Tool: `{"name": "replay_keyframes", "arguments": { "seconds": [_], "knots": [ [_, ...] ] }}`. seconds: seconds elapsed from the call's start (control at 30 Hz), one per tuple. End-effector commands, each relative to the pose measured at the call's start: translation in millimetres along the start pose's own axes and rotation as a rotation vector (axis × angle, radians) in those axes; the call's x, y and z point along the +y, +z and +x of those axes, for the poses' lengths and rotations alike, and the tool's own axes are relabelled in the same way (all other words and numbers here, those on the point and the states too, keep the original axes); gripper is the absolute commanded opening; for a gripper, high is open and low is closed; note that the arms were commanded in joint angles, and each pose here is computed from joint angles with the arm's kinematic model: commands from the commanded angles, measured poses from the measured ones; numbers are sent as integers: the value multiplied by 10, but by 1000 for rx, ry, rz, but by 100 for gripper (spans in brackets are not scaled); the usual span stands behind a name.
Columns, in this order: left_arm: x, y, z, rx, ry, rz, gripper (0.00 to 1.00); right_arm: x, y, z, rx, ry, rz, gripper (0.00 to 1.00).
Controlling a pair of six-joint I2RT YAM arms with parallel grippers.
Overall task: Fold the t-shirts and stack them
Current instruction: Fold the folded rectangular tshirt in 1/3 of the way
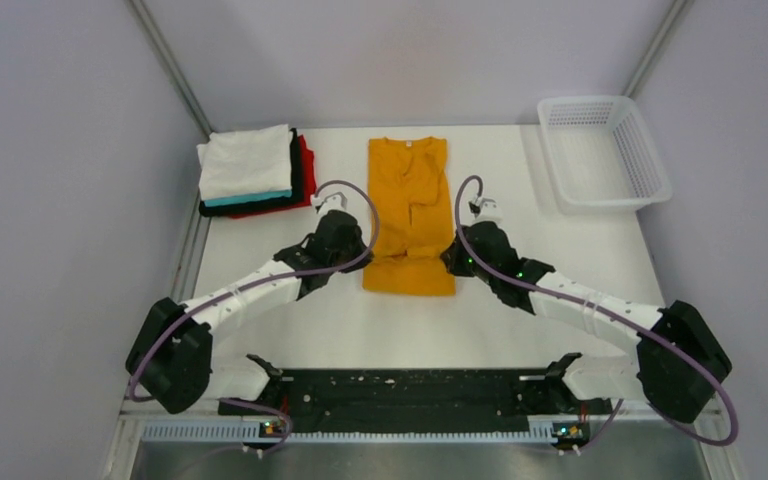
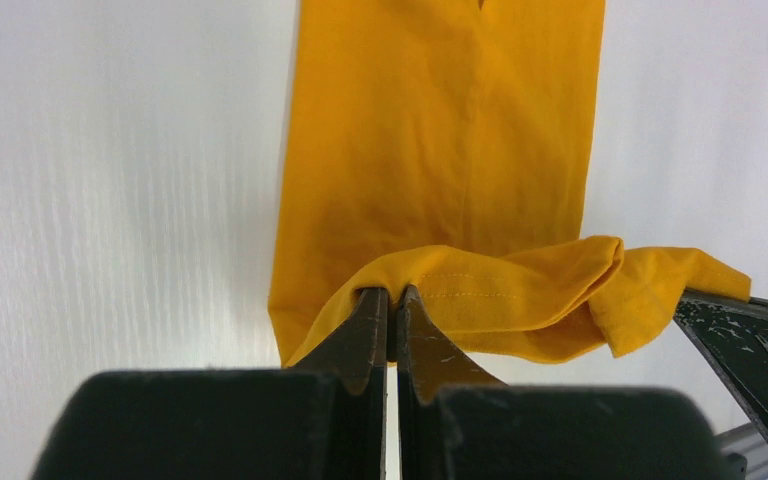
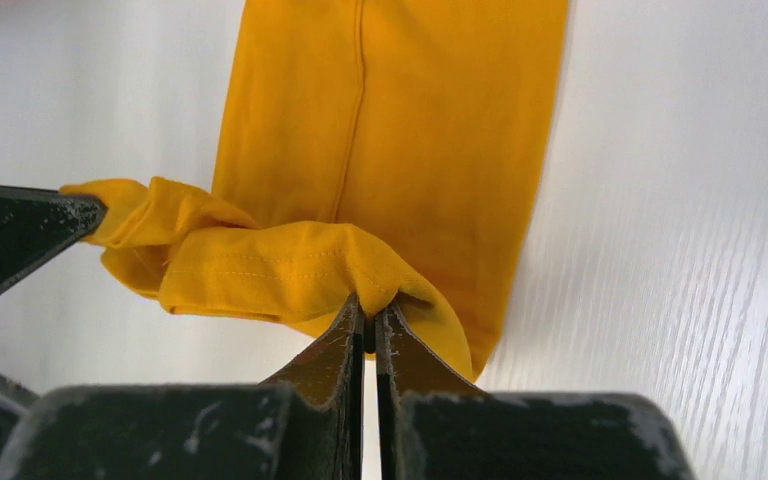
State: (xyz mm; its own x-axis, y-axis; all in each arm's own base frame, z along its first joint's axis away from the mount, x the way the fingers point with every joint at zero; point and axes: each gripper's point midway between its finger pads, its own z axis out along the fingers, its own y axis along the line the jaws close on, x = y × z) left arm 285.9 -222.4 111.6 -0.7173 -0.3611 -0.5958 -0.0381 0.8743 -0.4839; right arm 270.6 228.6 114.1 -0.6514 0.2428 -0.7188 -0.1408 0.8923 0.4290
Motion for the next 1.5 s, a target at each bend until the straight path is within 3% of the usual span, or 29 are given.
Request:
{"name": "replay_keyframes", "arguments": {
  "seconds": [0.0, 0.33, 0.83, 0.9, 0.97, 1.0, 1.07, 1.1, 1.13, 1.2, 1.23, 1.37, 1.47],
  "knots": [
    [-231, 136, -371, -46, -1, 72, 0, 161, 205, -496, -103, -23, -38, 0],
    [-92, 578, -721, -26, 5, -3, 0, -38, 678, -808, -125, -27, 17, 0],
    [232, 1226, -708, 124, -20, -122, 1, -324, 1298, -836, -71, -4, 31, 0],
    [200, 1248, -741, 140, -26, -113, 17, -379, 1386, -868, -60, -8, 50, 10],
    [190, 1240, -868, 110, -19, -125, 34, -388, 1417, -934, -55, -15, 66, 33],
    [211, 1222, -941, 91, -16, -148, 39, -375, 1400, -970, -52, -20, 70, 45],
    [200, 1126, -1078, 54, -11, -171, 51, -316, 1321, -1061, -69, -28, 57, 53],
    [197, 1077, -1118, 40, -9, -177, 66, -296, 1266, -1097, -80, -29, 51, 56],
    [193, 1020, -1141, 29, -8, -177, 74, -295, 1197, -1100, -86, -33, 48, 59],
    [201, 911, -1122, 26, -10, -172, 79, -300, 1055, -1097, -97, -39, 41, 68],
    [221, 857, -1086, 27, -13, -172, 95, -284, 971, -1115, -110, -39, 34, 73],
    [381, 656, -828, 61, -17, -182, 99, -377, 646, -891, -119, 1, 19, 97],
    [321, 496, -606, 89, -28, -83, 99, -389, 423, -694, -128, 46, -36, 99]
  ]
}}
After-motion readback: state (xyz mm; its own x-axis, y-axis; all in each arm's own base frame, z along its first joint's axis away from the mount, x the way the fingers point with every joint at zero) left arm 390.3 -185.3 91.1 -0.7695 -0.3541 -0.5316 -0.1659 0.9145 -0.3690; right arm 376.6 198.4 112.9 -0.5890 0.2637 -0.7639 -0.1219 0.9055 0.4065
